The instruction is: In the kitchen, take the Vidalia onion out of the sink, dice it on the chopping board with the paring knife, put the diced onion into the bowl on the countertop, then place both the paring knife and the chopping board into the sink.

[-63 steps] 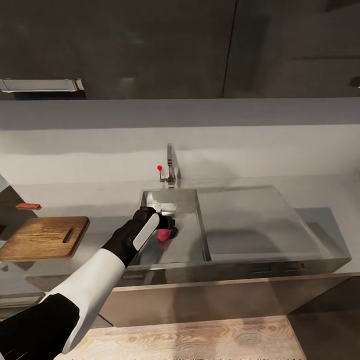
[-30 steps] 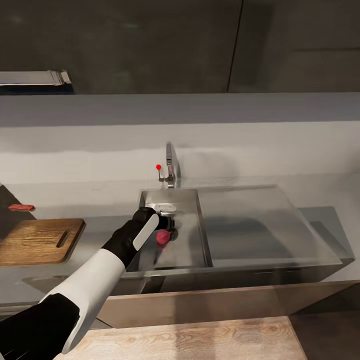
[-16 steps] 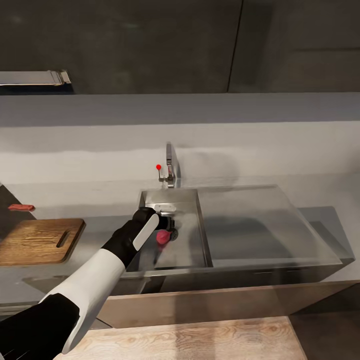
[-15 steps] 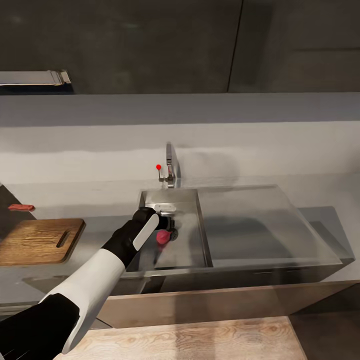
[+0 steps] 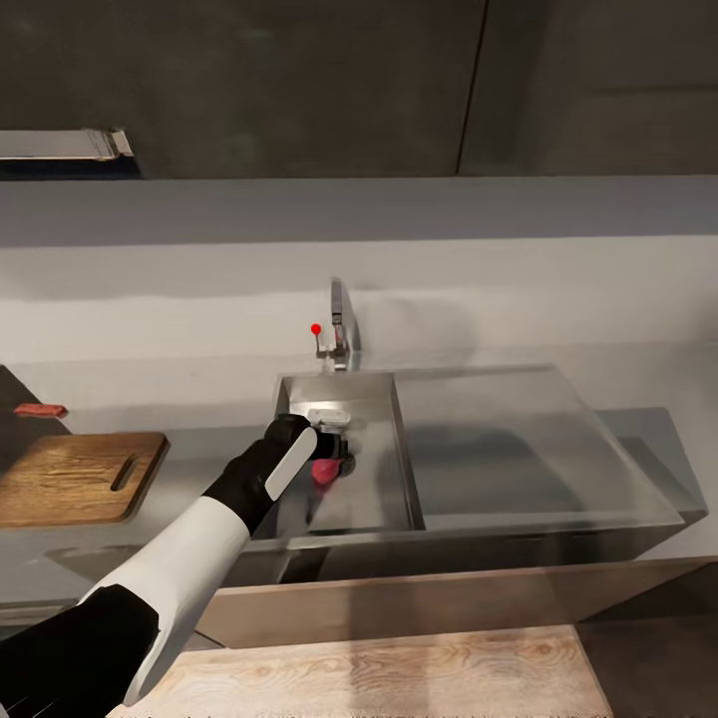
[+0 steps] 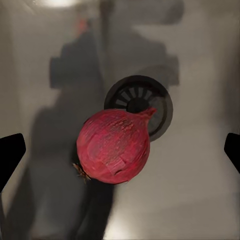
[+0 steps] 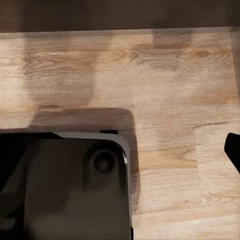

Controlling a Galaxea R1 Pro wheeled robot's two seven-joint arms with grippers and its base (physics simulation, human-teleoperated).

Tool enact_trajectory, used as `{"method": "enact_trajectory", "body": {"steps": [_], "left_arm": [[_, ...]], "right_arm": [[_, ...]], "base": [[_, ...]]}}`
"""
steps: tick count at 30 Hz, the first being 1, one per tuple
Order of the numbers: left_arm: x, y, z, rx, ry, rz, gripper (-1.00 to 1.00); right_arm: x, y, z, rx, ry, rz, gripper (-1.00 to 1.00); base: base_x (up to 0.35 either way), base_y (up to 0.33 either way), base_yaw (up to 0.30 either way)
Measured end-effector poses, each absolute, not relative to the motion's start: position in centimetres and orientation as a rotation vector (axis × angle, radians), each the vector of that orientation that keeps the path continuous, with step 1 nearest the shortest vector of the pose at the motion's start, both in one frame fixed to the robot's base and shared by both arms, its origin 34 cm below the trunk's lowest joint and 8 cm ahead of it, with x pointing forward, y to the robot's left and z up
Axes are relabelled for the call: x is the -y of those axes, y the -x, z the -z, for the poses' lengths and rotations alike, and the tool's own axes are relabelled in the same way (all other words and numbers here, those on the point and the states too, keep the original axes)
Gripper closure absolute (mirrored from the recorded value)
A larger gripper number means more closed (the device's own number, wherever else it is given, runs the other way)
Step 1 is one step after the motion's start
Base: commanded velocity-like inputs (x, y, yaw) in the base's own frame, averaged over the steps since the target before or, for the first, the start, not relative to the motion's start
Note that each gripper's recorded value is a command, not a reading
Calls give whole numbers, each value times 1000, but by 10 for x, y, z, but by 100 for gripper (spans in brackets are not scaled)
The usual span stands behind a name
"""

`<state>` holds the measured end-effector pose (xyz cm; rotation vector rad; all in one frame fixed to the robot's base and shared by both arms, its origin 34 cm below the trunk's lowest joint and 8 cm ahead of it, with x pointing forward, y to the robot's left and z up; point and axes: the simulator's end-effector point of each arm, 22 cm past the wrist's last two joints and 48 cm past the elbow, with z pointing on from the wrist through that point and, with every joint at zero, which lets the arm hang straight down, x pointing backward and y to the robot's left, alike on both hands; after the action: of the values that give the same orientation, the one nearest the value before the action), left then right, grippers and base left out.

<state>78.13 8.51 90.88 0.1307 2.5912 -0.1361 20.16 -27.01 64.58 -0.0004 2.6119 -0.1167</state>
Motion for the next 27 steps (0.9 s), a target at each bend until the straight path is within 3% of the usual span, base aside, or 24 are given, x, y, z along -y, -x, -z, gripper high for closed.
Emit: {"method": "enact_trajectory", "body": {"steps": [27], "left_arm": [[-85,-774,-877,-2640,-128,140,-100]], "right_arm": [[272,-187,-643,-2649,3,121,-100]], "base": [[0,0,0]]}}
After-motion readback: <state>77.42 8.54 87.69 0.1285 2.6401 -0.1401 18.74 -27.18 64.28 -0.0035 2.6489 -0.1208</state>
